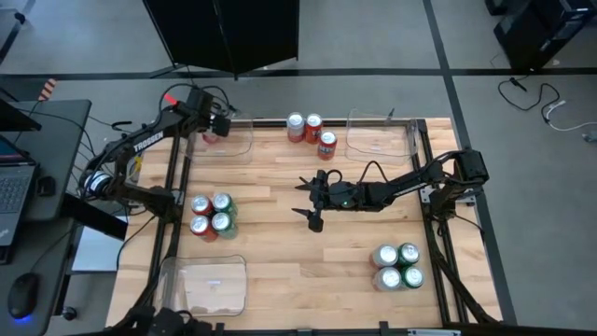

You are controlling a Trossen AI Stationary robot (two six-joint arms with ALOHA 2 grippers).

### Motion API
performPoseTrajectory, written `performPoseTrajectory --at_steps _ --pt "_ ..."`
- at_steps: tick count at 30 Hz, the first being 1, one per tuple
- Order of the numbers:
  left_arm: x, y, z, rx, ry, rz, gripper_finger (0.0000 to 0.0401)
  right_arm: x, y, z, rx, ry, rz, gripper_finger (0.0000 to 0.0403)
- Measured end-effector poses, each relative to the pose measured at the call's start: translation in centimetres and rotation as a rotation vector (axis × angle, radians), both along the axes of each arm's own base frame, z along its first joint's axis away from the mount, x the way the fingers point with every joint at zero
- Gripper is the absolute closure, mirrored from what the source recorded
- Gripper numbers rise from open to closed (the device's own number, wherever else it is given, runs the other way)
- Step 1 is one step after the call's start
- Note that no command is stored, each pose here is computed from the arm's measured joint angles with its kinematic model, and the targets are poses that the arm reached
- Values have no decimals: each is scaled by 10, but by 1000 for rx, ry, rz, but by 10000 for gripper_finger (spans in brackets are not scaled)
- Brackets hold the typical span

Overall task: Sort soda cans
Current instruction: Put the pink-white soda can into the top left transparent bin

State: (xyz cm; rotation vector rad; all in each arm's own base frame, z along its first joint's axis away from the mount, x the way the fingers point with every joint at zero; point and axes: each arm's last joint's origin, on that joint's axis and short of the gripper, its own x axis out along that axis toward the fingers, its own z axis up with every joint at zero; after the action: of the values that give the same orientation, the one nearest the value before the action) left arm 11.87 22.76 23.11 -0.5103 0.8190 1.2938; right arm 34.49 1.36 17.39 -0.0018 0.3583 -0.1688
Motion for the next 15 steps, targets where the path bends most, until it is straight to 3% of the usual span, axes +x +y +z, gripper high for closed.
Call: performPoseTrajectory --at_steps 4,10,15 --pt "-1 -1 -1 -4 49 -45 137 0 0 0 3 -1 -1 84" --pt "-1 -1 -1 -10 63 -55 55 0 0 0 2 -1 -1 84" --pt "-1 -1 -1 -7 78 -65 57 0 0 0 1 -1 0 86"
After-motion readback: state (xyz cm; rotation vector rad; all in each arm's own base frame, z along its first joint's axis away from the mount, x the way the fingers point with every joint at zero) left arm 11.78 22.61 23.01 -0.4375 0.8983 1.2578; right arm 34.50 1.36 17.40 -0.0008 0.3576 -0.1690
